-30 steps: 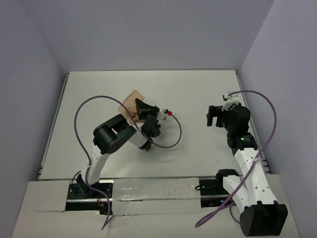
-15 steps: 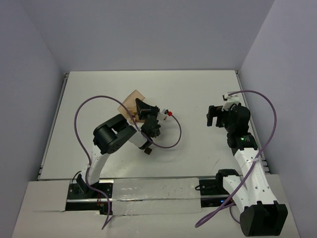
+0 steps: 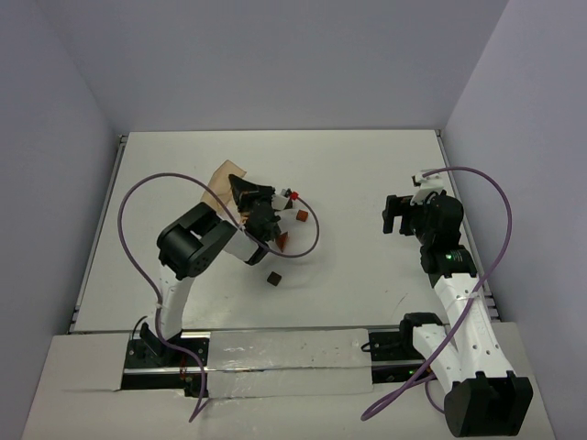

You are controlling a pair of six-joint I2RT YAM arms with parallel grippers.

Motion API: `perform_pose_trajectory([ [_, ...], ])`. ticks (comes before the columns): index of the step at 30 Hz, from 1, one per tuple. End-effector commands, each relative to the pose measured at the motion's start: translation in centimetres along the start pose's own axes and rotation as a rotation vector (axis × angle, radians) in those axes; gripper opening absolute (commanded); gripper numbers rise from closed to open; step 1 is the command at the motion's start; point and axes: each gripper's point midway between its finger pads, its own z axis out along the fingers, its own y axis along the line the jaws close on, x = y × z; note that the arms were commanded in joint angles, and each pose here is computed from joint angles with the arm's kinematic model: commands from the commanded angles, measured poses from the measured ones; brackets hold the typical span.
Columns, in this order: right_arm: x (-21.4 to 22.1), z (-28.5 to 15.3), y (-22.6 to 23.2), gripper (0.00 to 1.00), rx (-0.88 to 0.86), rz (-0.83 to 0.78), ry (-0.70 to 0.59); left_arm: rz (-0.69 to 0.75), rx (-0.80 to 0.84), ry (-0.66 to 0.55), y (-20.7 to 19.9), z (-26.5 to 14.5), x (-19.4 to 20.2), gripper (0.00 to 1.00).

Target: Build the wood block tower

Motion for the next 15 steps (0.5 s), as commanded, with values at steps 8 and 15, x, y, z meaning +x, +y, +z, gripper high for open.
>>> perform_pose_trajectory([
  [8,-2.9,-0.5,-0.1,1.0,0.005,-0.005,-0.069,-0.506,-0.228,0.282,10.1,4.1,11.1,0.0],
  [15,-2.7,-0.4,-0.2,1.0,0.004,-0.004,-0.064,-0.699,-0.086,0.34,12.0,8.0,13.4,0.0],
])
